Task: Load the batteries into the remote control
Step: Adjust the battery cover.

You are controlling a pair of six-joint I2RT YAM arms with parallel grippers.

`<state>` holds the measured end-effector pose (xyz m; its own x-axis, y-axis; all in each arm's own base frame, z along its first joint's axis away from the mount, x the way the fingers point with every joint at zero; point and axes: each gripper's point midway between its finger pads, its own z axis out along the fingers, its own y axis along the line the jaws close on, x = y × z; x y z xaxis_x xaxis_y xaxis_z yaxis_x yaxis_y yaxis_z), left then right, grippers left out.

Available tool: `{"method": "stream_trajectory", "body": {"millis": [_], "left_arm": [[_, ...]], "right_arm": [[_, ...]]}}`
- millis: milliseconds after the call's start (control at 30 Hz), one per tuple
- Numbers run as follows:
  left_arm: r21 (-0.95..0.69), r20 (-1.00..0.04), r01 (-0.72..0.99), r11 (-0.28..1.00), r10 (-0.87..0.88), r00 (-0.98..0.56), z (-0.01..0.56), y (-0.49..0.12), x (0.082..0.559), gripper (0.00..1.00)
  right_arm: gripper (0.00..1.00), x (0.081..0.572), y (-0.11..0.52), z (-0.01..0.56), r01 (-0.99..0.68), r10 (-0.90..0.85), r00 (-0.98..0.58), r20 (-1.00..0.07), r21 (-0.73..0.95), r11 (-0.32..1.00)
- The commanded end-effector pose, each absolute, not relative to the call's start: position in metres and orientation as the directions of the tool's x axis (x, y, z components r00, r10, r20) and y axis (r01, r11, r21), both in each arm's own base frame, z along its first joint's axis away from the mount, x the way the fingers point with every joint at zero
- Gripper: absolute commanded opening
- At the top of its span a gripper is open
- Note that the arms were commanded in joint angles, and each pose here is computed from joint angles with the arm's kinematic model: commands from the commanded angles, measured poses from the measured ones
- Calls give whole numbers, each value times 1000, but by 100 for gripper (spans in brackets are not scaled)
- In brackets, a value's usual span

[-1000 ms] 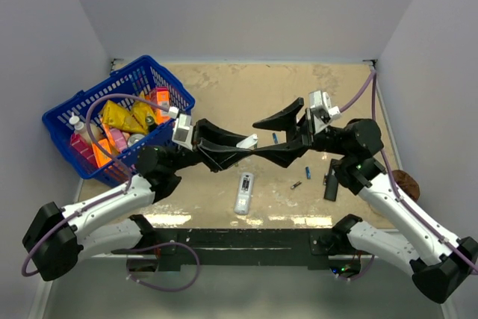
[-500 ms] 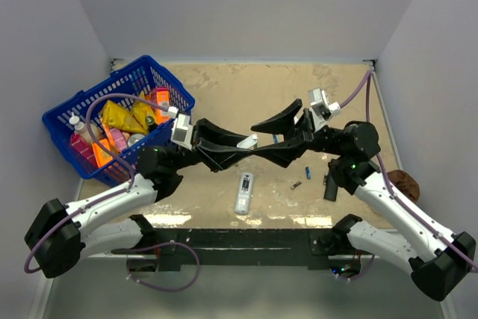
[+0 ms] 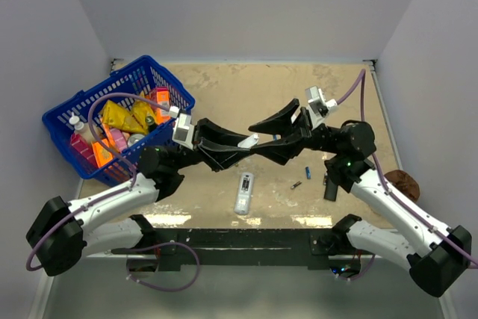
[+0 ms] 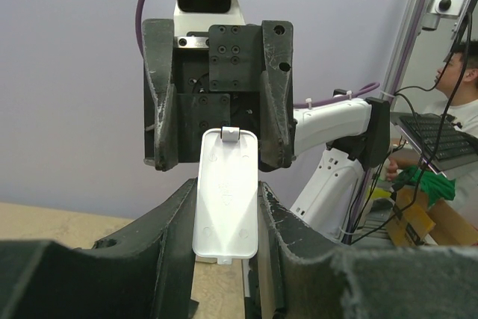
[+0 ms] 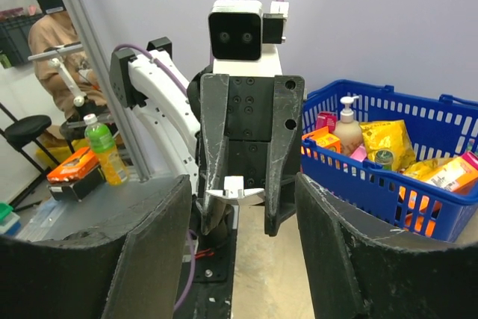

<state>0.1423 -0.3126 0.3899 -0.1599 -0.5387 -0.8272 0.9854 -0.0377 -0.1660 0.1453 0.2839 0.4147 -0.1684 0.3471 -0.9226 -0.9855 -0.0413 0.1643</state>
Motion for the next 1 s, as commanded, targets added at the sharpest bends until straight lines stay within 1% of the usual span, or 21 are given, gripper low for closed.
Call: {"method": "stream_trajectory", "body": {"millis": [0, 133, 200, 267, 333, 367, 400, 433, 467, 500, 567, 600, 633, 667, 700, 767, 800, 833, 900, 933, 967], "left_arm": [[-79, -794, 996, -40, -601, -87, 413, -306, 137, 6], [-84, -796, 996, -41, -599, -91, 412, -307, 138, 7], [-85, -800, 996, -36, -593, -89, 409, -308, 140, 8], [-90, -808, 995, -30, -582, -91, 405, -309, 141, 14], [-110, -829, 994, -6, -551, -95, 397, -312, 146, 23], [-103, -838, 995, 17, -541, -77, 394, -313, 149, 26], [-120, -852, 992, 35, -516, -85, 387, -314, 152, 36], [-128, -862, 990, 62, -501, -80, 382, -314, 157, 41], [-122, -871, 986, 115, -489, -51, 378, -313, 165, 46], [-143, -891, 979, 144, -450, -64, 369, -314, 169, 56], [-169, -910, 953, 252, -411, -53, 359, -311, 188, 66], [-204, -930, 934, 293, -356, -91, 346, -311, 195, 77], [-216, -940, 918, 332, -327, -103, 338, -310, 201, 81], [-248, -954, 872, 421, -263, -145, 316, -305, 215, 85], [-263, -955, 847, 463, -248, -161, 314, -302, 222, 94], [-279, -960, 781, 559, -191, -206, 294, -294, 237, 98], [-291, -954, 745, 600, -127, -270, 274, -291, 240, 100], [-295, -948, 724, 623, -97, -302, 264, -289, 242, 100], [-310, -917, 672, 673, -26, -398, 234, -285, 245, 100], [-318, -905, 656, 684, -12, -426, 226, -285, 246, 100], [-340, -866, 618, 709, 19, -499, 206, -281, 241, 100]], "right_arm": [[59, 141, 282, 424, -989, 379, -149, -913, 136, -61], [52, 142, 282, 423, -988, 380, -154, -912, 140, -64], [43, 142, 282, 425, -988, 382, -154, -911, 139, -66], [35, 143, 282, 426, -988, 382, -153, -912, 140, -62], [30, 146, 283, 424, -989, 367, -148, -918, 143, -43], [24, 147, 282, 428, -990, 372, -139, -918, 138, -29], [22, 151, 283, 423, -990, 352, -137, -926, 143, -8], [20, 153, 283, 422, -990, 344, -132, -930, 143, 6], [17, 154, 282, 426, -991, 343, -119, -932, 134, 20], [15, 159, 282, 421, -988, 322, -118, -939, 143, 54], [13, 165, 282, 422, -986, 307, -104, -946, 138, 92], [13, 173, 282, 414, -978, 277, -116, -954, 159, 138], [12, 177, 280, 418, -974, 270, -104, -957, 153, 167], [9, 183, 279, 415, -970, 248, -80, -965, 132, 203], [8, 194, 276, 403, -947, 215, -118, -970, 175, 270], [5, 207, 270, 402, -918, 190, -110, -976, 173, 358], [4, 214, 266, 388, -895, 138, -133, -981, 178, 408], [4, 229, 258, 381, -850, 126, -140, -982, 184, 494], [4, 239, 247, 366, -798, 71, -173, -982, 181, 574], [4, 251, 238, 364, -745, 62, -175, -983, 173, 644], [4, 256, 233, 358, -718, 43, -183, -982, 164, 676]]}}
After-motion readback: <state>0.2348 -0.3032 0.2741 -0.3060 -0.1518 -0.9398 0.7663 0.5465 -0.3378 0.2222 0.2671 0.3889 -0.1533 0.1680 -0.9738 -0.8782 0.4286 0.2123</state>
